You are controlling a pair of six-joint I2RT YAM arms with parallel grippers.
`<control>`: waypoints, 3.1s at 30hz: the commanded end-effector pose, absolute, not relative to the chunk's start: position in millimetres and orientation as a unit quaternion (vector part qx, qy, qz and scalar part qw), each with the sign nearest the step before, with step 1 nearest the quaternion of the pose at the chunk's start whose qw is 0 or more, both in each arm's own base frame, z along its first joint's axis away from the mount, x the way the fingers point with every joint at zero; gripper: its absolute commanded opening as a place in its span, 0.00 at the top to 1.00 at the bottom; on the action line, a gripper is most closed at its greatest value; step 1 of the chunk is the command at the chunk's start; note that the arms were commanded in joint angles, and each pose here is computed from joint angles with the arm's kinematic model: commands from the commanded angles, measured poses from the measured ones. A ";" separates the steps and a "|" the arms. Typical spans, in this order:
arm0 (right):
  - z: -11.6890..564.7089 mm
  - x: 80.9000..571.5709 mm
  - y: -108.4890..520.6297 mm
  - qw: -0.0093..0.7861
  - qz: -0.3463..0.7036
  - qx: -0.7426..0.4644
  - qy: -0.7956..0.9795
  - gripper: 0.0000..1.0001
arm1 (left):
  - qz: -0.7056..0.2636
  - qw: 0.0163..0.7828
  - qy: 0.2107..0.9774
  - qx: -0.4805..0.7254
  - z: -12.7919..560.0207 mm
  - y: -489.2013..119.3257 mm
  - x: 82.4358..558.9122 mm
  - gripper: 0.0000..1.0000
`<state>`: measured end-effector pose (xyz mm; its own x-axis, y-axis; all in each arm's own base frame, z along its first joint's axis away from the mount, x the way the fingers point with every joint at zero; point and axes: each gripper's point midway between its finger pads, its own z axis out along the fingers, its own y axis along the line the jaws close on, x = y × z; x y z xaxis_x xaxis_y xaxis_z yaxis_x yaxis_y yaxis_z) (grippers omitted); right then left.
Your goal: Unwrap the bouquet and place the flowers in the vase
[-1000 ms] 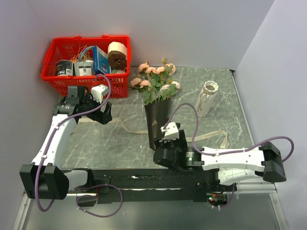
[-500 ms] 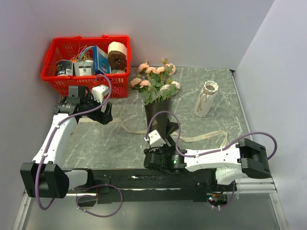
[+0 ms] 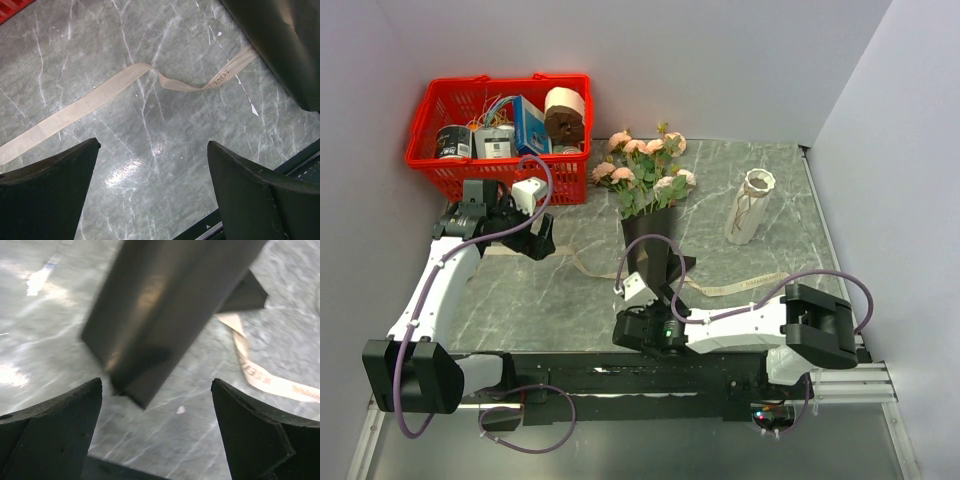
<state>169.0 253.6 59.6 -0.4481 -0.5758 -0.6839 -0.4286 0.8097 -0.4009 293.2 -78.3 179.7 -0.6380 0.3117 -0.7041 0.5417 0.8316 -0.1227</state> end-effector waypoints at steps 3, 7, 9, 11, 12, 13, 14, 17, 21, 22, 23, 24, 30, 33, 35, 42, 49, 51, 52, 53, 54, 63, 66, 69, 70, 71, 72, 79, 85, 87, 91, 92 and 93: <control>83.8 188.6 257.4 0.476 -0.093 -0.236 0.842 0.06 | -0.170 0.370 0.879 0.249 189.5 -81.9 294.3 0.04; 87.1 190.6 260.8 0.486 -0.083 -0.222 0.841 0.08 | -0.171 0.366 0.880 0.250 186.4 -82.0 292.3 0.04; 89.1 193.1 261.5 0.493 -0.088 -0.217 0.838 0.09 | -0.169 0.366 0.880 0.251 185.5 -81.3 291.8 0.04; 90.0 194.3 262.5 0.495 -0.090 -0.212 0.838 0.10 | -0.168 0.367 0.880 0.251 184.8 -81.1 291.1 0.04; 91.8 194.1 264.3 0.498 -0.087 -0.211 0.837 0.10 | -0.170 0.366 0.880 0.251 184.3 -81.5 290.8 0.04; 93.4 194.1 266.2 0.502 -0.083 -0.211 0.835 0.11 | -0.170 0.366 0.880 0.250 183.9 -81.3 290.1 0.04; 97.1 193.6 267.3 0.507 -0.077 -0.207 0.833 0.11 | -0.170 0.366 0.880 0.252 183.8 -81.4 289.7 0.04; 105.5 193.4 267.7 0.523 -0.063 -0.196 0.827 0.12 | -0.169 0.365 0.880 0.252 182.4 -81.1 289.7 0.04; 115.7 195.4 254.9 0.545 -0.057 -0.146 0.824 0.19 | -0.172 0.362 0.880 0.254 181.6 -82.0 289.4 0.04; 118.2 194.6 252.1 0.550 -0.052 -0.136 0.822 0.20 | -0.172 0.363 0.880 0.254 182.1 -82.2 289.3 0.04; 126.3 195.0 248.1 0.560 -0.045 -0.122 0.818 0.20 | -0.172 0.363 0.879 0.255 182.6 -82.2 289.6 0.04; 124.0 193.7 243.5 0.561 -0.040 -0.114 0.819 0.20 | -0.172 0.362 0.880 0.256 182.0 -82.1 289.4 0.04; 127.2 191.1 218.7 0.564 -0.043 -0.044 0.823 0.21 | -0.178 0.361 0.879 0.255 183.6 -84.1 291.5 0.04; 134.2 187.6 197.3 0.565 -0.058 -0.013 0.823 0.21 | -0.179 0.361 0.879 0.255 183.6 -84.6 291.0 0.04; 135.4 184.9 198.2 0.567 -0.047 -0.005 0.822 0.20 | -0.180 0.359 0.879 0.256 183.7 -84.7 290.3 0.04; 134.7 179.6 226.0 0.573 -0.009 -0.057 0.818 0.19 | -0.192 0.360 0.876 0.258 190.0 -89.0 294.1 0.04; 115.7 181.3 262.8 0.553 -0.013 -0.146 0.820 0.16 | -0.190 0.360 0.876 0.260 189.5 -88.3 290.6 0.04; 110.8 177.7 260.4 0.538 -0.023 -0.164 0.827 0.16 | -0.186 0.359 0.876 0.262 188.2 -86.8 288.9 0.04; 108.7 176.6 257.1 0.532 -0.026 -0.162 0.830 0.15 | -0.185 0.359 0.876 0.262 187.5 -86.6 288.7 0.04; 109.0 175.2 253.8 0.529 -0.030 -0.161 0.833 0.15 | -0.185 0.358 0.877 0.262 186.2 -86.5 287.8 0.04; 107.6 173.3 244.4 0.521 -0.045 -0.161 0.837 0.15 | -0.186 0.357 0.877 0.263 185.2 -86.6 287.2 0.04; 104.5 161.1 207.1 0.481 -0.090 -0.132 0.862 0.15 | -0.190 0.358 0.876 0.260 181.3 -87.8 284.8 0.04; 95.9 154.7 199.5 0.461 -0.091 -0.139 0.872 0.15 | -0.190 0.361 0.875 0.261 181.2 -87.9 282.8 0.04; 93.4 154.2 195.6 0.457 -0.101 -0.150 0.871 0.15 | -0.188 0.361 0.876 0.260 176.7 -87.1 280.4 0.04; 93.5 155.2 196.5 0.458 -0.103 -0.152 0.870 0.15 | -0.187 0.360 0.876 0.260 175.2 -86.9 280.4 0.04; 92.2 156.4 195.7 0.459 -0.111 -0.154 0.868 0.15 | -0.187 0.358 0.877 0.260 173.2 -86.6 280.0 0.04; 95.4 160.1 197.7 0.464 -0.115 -0.152 0.865 0.15 | -0.187 0.356 0.878 0.260 171.7 -86.5 279.6 0.04; 101.0 185.9 205.8 0.490 -0.153 -0.149 0.845 0.15 | -0.184 0.359 0.877 0.262 172.5 -85.9 281.9 0.04; 99.3 204.1 215.9 0.505 -0.126 -0.156 0.840 0.16 | -0.184 0.357 0.877 0.263 169.8 -85.6 282.8 0.04; 100.8 208.7 214.7 0.510 -0.133 -0.163 0.834 0.16 | -0.183 0.357 0.877 0.263 170.0 -85.1 282.6 0.04; 96.4 209.0 234.3 0.517 -0.120 -0.191 0.826 0.17 | -0.185 0.356 0.877 0.264 171.3 -86.0 283.5 0.04; 94.9 208.1 236.1 0.516 -0.121 -0.191 0.826 0.17 | -0.185 0.356 0.877 0.264 171.5 -86.1 283.8 0.04; 92.4 204.2 239.1 0.515 -0.122 -0.199 0.825 0.17 | -0.186 0.356 0.877 0.264 172.2 -86.3 283.4 0.04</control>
